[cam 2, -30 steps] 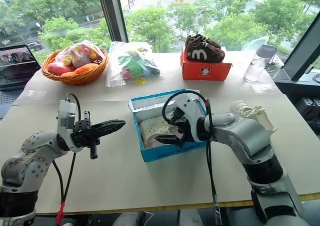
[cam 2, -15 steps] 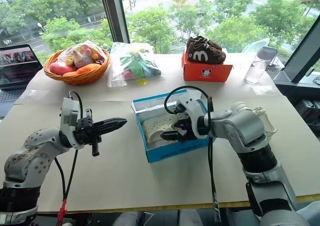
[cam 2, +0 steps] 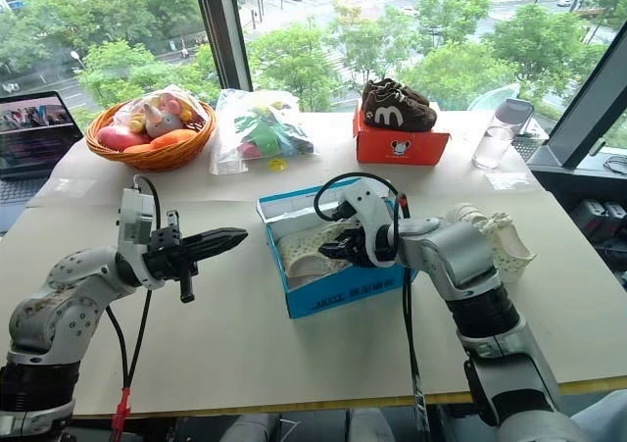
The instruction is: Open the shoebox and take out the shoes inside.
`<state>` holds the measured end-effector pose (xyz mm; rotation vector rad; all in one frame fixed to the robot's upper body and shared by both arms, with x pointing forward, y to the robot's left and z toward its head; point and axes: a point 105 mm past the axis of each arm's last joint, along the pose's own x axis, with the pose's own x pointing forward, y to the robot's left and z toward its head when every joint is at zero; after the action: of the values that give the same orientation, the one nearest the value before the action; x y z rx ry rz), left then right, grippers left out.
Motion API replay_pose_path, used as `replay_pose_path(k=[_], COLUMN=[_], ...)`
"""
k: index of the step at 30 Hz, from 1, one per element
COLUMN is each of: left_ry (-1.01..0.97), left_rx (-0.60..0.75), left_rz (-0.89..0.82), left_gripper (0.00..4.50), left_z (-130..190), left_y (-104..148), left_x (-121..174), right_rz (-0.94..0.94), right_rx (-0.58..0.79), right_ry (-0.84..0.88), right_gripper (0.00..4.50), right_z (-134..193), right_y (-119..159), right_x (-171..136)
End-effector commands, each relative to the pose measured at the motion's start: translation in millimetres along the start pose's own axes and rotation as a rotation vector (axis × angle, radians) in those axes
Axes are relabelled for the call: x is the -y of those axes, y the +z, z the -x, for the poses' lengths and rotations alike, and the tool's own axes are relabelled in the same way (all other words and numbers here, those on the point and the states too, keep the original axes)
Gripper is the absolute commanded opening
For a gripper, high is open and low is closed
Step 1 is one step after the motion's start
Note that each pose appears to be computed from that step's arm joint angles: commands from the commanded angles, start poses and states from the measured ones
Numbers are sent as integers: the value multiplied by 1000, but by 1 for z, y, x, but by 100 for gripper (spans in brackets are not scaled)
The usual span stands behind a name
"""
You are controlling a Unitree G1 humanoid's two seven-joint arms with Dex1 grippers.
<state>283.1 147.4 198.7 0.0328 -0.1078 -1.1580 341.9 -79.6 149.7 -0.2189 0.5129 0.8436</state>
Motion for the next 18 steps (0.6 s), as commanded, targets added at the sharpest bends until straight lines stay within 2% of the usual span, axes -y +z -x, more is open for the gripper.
replay_pose_path(k=[1,8,12,18], left_ry=[-13,-12,-14,-16], left_rx=[11,8,3,-11], left_rz=[-54,-55,-52,-54], left_gripper=[0,0,0,0], left_z=[-1,-1,-1,0], left_y=[10,10,9,8], left_x=[0,1,2,2], right_rz=[-15,16,-33,-56], right_rx=[-54,-9,196,471], right_ry=[-30,-43,48,157], right_gripper=[69,69,69,69], right_z=[-6,-6,9,49], right_y=[-19,-15,22,74], right_x=[2,-2,-12,-19])
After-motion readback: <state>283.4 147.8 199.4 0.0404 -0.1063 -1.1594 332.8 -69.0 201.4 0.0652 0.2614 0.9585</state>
